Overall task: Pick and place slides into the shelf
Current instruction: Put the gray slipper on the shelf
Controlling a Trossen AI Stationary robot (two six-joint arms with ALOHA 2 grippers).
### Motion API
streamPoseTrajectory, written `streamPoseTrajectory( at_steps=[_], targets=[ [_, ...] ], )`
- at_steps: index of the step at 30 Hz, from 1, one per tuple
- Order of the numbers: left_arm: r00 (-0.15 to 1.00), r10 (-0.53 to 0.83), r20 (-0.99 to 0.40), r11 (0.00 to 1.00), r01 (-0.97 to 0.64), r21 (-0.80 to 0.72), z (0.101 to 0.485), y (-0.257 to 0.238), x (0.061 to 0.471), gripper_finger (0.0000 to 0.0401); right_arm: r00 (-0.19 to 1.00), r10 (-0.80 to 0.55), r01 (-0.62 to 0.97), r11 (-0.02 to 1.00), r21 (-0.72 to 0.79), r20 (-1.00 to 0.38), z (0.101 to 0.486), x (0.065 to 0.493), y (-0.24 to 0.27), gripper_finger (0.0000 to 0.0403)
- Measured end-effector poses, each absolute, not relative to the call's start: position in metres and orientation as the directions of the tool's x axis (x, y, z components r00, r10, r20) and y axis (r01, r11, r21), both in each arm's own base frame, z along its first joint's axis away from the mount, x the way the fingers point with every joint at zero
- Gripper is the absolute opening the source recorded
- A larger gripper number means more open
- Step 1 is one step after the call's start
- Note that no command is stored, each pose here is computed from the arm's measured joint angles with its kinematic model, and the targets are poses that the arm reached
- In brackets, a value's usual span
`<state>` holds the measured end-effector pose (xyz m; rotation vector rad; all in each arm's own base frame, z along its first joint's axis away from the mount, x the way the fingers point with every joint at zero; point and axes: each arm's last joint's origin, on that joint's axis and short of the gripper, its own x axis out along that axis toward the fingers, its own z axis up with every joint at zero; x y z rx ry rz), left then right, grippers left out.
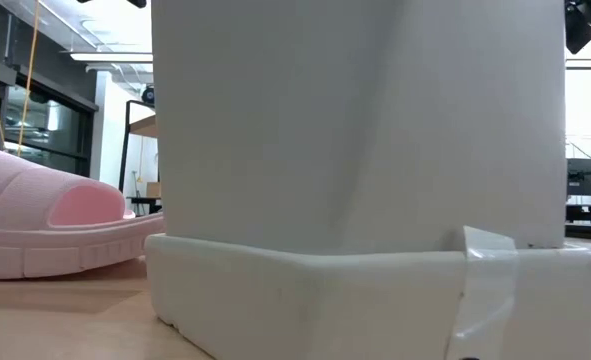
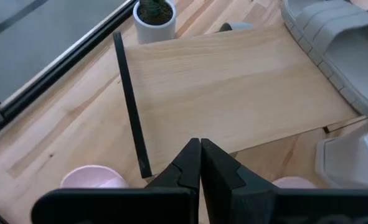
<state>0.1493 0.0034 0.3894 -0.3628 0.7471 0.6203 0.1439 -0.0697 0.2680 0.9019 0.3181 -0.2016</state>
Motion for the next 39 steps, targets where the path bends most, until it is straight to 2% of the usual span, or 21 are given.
streamPoseTrajectory(
  at_steps=[6,12,15,21,26,31,35,39],
  targets=[
    [0.569,0.391,-0.723,0.783,-0.619,-0.064,0.389,0.003,0.149,0.0001,0.957,-0.172,0.287,0.64,0.713,-0.232,0.282,0.147,-0.075,0.024],
    [0.57,0.391,-0.722,0.782,-0.619,-0.065,0.39,0.003,0.149,0.0001,0.889,-0.453,0.385,0.663,0.642,-0.065,0.305,0.136,-0.077,0.024],
    [0.581,0.391,-0.714,0.782,-0.619,-0.076,0.39,0.003,0.151,0.0001,0.871,-0.491,0.427,0.719,0.549,-0.034,0.309,0.131,-0.074,0.024],
    [0.595,0.39,-0.703,0.78,-0.619,-0.091,0.391,0.003,0.153,0.0001,0.836,-0.548,0.476,0.695,0.539,-0.032,0.31,0.124,-0.078,0.024],
    [0.585,0.42,-0.694,0.769,-0.635,-0.07,0.391,0.004,0.154,0.0001,0.816,-0.577,0.533,0.729,0.43,-0.033,0.31,0.121,-0.082,0.024],
    [0.554,0.522,-0.648,0.725,-0.689,-0.006,0.392,0.007,0.153,0.0001,0.782,-0.621,0.565,0.668,0.483,-0.055,0.308,0.117,-0.089,0.024],
    [0.512,0.626,-0.588,0.665,-0.744,0.06,0.394,0.01,0.152,0.0001,0.721,-0.683,0.609,0.545,0.576,-0.116,0.301,0.114,-0.102,0.024],
    [0.489,0.671,-0.557,0.647,-0.754,0.117,0.395,0.011,0.151,0.0001,0.747,-0.634,0.576,0.471,0.668,-0.197,0.29,0.12,-0.116,0.024]
  ],
)
